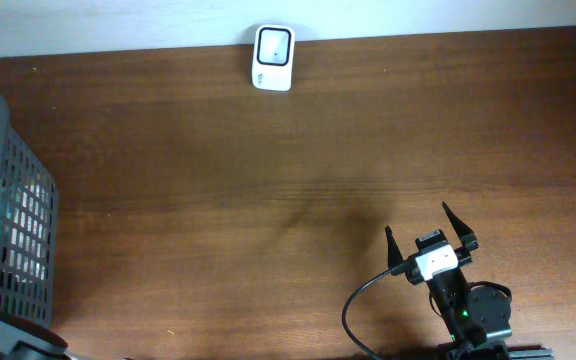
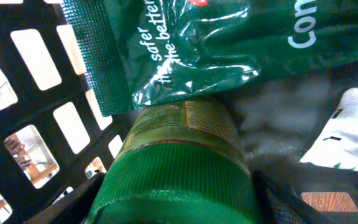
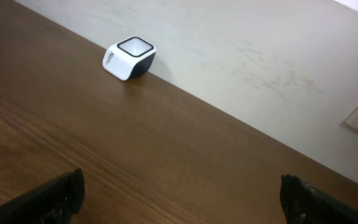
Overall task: Scan the item barcode
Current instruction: 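Reach the left gripper into the basket and grasp the green jar, then carry the green jar out and set it on the table, then reach the left gripper into the basket and grasp the white tube, then place the white tube on the table beside the green jar, then grasp the green 3M glove pack in the basket with the left gripper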
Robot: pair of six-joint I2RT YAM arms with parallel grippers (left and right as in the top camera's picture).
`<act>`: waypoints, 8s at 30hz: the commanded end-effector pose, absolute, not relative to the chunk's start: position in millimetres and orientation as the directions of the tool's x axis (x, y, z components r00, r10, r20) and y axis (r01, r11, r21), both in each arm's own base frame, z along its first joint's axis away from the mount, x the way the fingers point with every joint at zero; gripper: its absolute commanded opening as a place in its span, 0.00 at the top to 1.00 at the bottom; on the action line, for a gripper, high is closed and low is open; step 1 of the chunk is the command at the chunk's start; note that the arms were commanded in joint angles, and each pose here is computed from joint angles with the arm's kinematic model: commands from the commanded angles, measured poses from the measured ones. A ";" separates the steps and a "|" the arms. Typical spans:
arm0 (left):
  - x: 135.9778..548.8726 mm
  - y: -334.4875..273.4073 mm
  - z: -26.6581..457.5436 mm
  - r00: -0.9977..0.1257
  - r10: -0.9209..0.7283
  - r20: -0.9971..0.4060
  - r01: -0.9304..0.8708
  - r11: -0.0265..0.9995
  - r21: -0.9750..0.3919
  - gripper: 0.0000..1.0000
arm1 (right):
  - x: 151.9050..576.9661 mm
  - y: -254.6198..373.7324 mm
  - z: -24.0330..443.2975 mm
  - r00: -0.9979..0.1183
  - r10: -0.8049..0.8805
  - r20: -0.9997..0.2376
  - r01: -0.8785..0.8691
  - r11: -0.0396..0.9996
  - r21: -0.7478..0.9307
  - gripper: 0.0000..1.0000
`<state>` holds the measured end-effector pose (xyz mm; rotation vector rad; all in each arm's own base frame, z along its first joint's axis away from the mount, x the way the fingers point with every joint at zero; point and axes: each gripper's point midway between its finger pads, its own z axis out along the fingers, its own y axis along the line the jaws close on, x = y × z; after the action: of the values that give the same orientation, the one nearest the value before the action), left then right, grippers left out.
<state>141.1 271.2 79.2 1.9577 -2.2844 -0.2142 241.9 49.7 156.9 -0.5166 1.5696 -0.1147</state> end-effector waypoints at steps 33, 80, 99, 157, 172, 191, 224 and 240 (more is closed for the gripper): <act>373.7 -38.3 335.6 -0.827 -0.302 -0.474 -0.236 0.952 -0.196 0.34 | 240.9 53.4 154.3 0.025 -0.395 -0.918 -0.272 0.881 -0.387 0.02; 346.4 188.4 379.5 -0.489 -0.685 -0.540 -0.658 0.696 -0.287 0.05 | 240.9 53.4 154.3 0.025 -0.395 -0.918 -0.272 0.881 -0.387 0.02; 264.6 304.2 130.6 -0.545 -0.825 -0.148 -0.801 0.564 -0.199 0.12 | 240.9 53.4 154.3 0.025 -0.395 -0.918 -0.272 0.881 -0.387 0.02; 275.6 150.7 468.5 -0.460 -0.414 -0.786 -0.310 0.904 -0.294 1.00 | 240.9 53.4 154.3 0.025 -0.395 -0.918 -0.272 0.881 -0.387 0.02; 346.8 2.7 336.0 -0.830 -0.264 -0.491 -0.077 0.927 -0.368 1.00 | 240.9 53.4 154.2 0.024 -0.395 -0.918 -0.272 0.881 -0.387 0.02; 358.1 -58.4 61.3 -0.838 -0.423 -0.345 -0.327 0.895 -0.304 0.41 | 240.9 53.4 154.3 0.025 -0.395 -0.918 -0.272 0.881 -0.387 0.02; 240.5 333.2 220.9 -0.504 -0.747 -0.433 -0.858 0.489 0.154 0.27 | 240.9 53.4 154.3 0.025 -0.395 -0.918 -0.272 0.881 -0.387 0.02; 258.2 316.1 50.8 -0.778 -0.603 -0.179 -0.625 0.773 0.111 0.25 | 240.9 53.4 154.3 0.025 -0.395 -0.918 -0.272 0.881 -0.387 0.02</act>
<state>257.0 322.4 71.8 1.1944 -3.0619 -0.3554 241.9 50.3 156.7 -0.5201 1.5691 -0.1126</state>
